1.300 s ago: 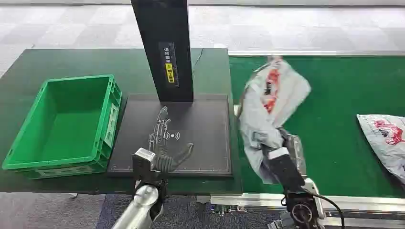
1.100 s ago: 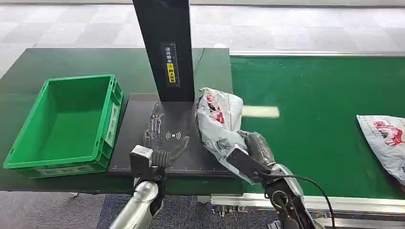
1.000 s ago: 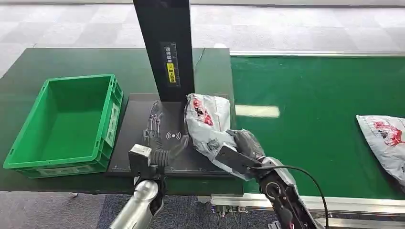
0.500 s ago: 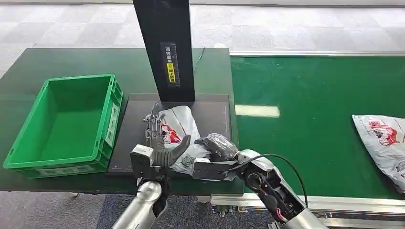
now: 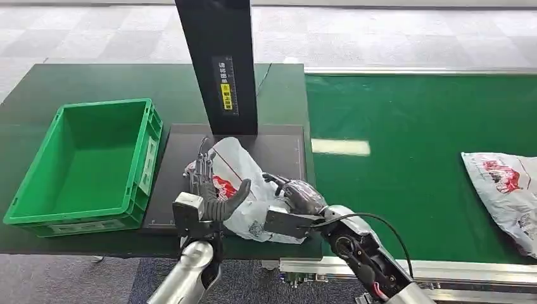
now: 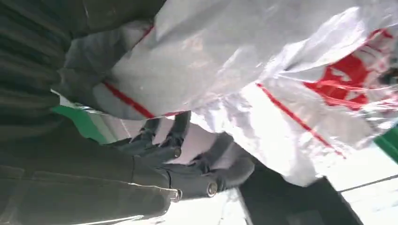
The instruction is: Moved the parcel from conveyor to table for the left to box.
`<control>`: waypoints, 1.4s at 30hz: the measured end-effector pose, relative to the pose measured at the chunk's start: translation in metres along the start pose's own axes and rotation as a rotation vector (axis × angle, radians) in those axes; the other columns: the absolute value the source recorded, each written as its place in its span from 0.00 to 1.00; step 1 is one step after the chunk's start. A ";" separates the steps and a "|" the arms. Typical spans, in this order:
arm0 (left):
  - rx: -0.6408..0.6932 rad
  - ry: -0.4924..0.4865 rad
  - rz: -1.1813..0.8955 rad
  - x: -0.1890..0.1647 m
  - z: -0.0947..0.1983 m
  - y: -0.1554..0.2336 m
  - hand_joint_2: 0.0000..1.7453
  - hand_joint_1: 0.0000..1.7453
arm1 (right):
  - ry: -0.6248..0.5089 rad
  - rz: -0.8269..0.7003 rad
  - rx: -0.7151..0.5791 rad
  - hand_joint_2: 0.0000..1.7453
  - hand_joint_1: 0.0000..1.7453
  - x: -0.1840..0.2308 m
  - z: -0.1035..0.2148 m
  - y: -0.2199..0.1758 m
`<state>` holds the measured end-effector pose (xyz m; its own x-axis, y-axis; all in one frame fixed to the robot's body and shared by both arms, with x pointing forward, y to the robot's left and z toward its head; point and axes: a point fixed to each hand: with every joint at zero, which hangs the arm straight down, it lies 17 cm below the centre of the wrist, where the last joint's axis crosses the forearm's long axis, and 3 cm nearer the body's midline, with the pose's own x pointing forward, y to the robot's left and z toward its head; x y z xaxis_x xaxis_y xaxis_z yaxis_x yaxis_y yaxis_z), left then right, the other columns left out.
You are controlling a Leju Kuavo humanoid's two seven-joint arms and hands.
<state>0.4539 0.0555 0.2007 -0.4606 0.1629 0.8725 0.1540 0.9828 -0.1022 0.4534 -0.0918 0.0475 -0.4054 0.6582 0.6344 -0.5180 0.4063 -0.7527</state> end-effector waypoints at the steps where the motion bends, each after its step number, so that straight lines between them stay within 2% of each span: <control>1: 0.003 0.000 -0.006 0.000 0.000 0.001 1.00 0.00 | 0.008 -0.029 -0.005 1.00 0.00 -0.003 0.003 0.004; 5: -0.002 0.001 -0.020 -0.002 0.001 0.003 1.00 0.00 | -0.005 -0.161 -0.049 1.00 0.00 -0.004 0.015 0.011; 12: -0.003 0.002 -0.023 -0.002 0.001 0.004 1.00 0.00 | 0.006 -0.200 -0.070 1.00 0.00 -0.008 0.023 0.014; 16: -0.016 0.006 -0.037 -0.004 0.001 0.002 1.00 0.00 | -0.051 -0.286 -0.135 1.00 0.00 0.002 0.027 0.006; 23: -0.098 0.002 -0.095 -0.008 0.004 -0.014 1.00 0.00 | -0.173 -0.325 -0.376 1.00 0.00 0.029 0.044 -0.020; 27: -0.127 0.003 -0.107 -0.010 0.007 -0.018 1.00 0.00 | -0.230 -0.346 -0.576 1.00 0.00 0.038 0.067 -0.065; 29: -0.157 0.009 -0.141 -0.014 0.010 -0.022 1.00 0.00 | -0.272 -0.354 -0.717 1.00 0.00 0.041 0.088 -0.097; 30: -0.175 0.014 -0.166 -0.017 0.011 -0.024 1.00 0.00 | -0.285 -0.350 -0.794 0.00 0.00 0.041 0.099 -0.113; 32: -0.192 0.028 -0.214 -0.023 0.013 -0.028 1.00 0.00 | -0.288 -0.339 -0.989 0.00 0.00 0.038 0.128 -0.149; 34: -0.229 0.057 -0.263 -0.033 0.015 -0.034 1.00 0.00 | -0.271 -0.340 -1.095 0.00 0.00 0.032 0.146 -0.167; 40: -0.334 0.130 -0.448 -0.064 0.027 -0.052 1.00 0.00 | -0.267 -0.320 -1.208 0.00 0.00 0.033 0.169 -0.181; 41: -0.345 0.146 -0.465 -0.068 0.029 -0.053 1.00 0.00 | -0.267 -0.318 -1.217 1.00 0.00 0.034 0.171 -0.182; 42: -0.358 0.166 -0.489 -0.074 0.031 -0.054 1.00 0.00 | -0.266 -0.317 -1.225 1.00 0.00 0.034 0.173 -0.182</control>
<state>0.4523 -0.0066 0.1267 -0.4142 -0.3419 0.8435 0.2564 0.8454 0.4686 0.4036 -0.2532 0.2371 -0.6027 0.3384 0.7227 0.3472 0.9266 -0.1444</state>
